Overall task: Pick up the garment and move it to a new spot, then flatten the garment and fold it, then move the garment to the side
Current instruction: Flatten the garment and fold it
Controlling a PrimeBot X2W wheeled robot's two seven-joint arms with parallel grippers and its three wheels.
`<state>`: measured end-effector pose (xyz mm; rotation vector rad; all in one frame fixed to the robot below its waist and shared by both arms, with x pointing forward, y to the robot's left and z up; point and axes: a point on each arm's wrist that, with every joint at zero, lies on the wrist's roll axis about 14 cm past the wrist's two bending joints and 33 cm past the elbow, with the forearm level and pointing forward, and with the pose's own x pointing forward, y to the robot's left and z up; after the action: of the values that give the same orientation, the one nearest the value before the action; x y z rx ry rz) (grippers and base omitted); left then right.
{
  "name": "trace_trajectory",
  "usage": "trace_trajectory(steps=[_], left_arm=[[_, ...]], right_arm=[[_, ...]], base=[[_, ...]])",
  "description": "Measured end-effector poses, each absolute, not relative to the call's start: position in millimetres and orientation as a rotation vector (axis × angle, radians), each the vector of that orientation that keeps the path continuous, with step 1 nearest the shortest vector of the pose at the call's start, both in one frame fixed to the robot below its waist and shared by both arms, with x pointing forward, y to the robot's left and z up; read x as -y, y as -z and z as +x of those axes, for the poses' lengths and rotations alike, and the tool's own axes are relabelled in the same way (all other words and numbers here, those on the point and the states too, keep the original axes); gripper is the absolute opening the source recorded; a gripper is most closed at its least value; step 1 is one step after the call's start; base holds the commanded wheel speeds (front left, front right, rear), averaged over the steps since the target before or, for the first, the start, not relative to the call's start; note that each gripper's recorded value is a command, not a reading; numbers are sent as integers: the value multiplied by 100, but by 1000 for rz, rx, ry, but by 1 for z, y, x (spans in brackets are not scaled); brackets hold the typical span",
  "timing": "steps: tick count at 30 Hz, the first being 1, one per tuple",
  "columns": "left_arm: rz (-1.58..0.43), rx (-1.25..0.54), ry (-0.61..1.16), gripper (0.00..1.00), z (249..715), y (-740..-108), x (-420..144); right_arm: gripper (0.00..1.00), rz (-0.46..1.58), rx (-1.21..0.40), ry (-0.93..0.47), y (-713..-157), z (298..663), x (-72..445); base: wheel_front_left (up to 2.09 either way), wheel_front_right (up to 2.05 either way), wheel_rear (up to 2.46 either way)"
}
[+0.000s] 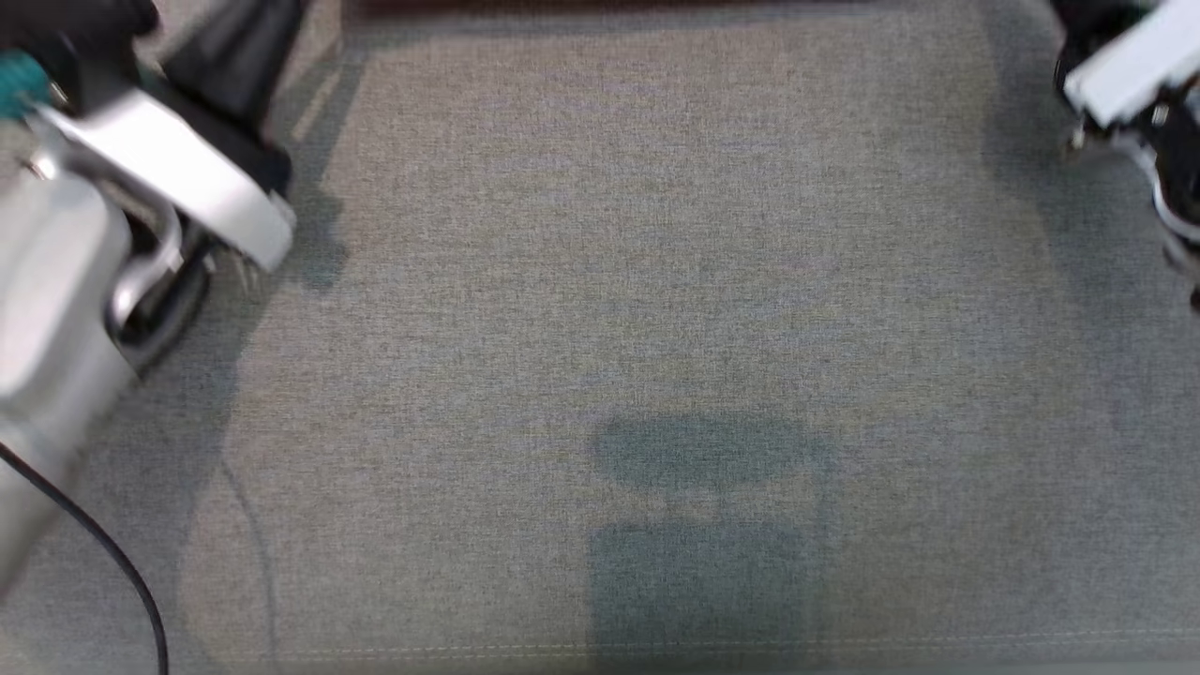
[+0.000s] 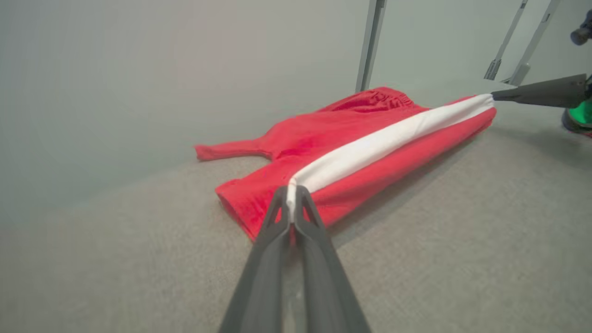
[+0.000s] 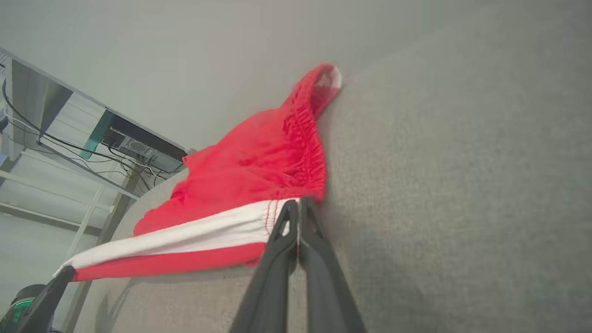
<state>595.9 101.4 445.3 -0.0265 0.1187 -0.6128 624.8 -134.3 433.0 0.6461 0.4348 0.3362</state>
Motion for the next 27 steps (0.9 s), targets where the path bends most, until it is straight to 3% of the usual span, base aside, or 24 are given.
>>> trace_trajectory(steps=[3,8,27], left_arm=[[-66,-203,599,0,572,-412,-102],[-91,-238,560,0,541,-401,-110],[-136,-232,475,0,440,-427,-123]], right_arm=[[0,674,-532,-337,-404,598,137],[0,659,-604,-397,-402,561,135],[0,701,-624,-493,-442,462,116]], base=[[0,0,0],[0,0,0],[0,0,0]])
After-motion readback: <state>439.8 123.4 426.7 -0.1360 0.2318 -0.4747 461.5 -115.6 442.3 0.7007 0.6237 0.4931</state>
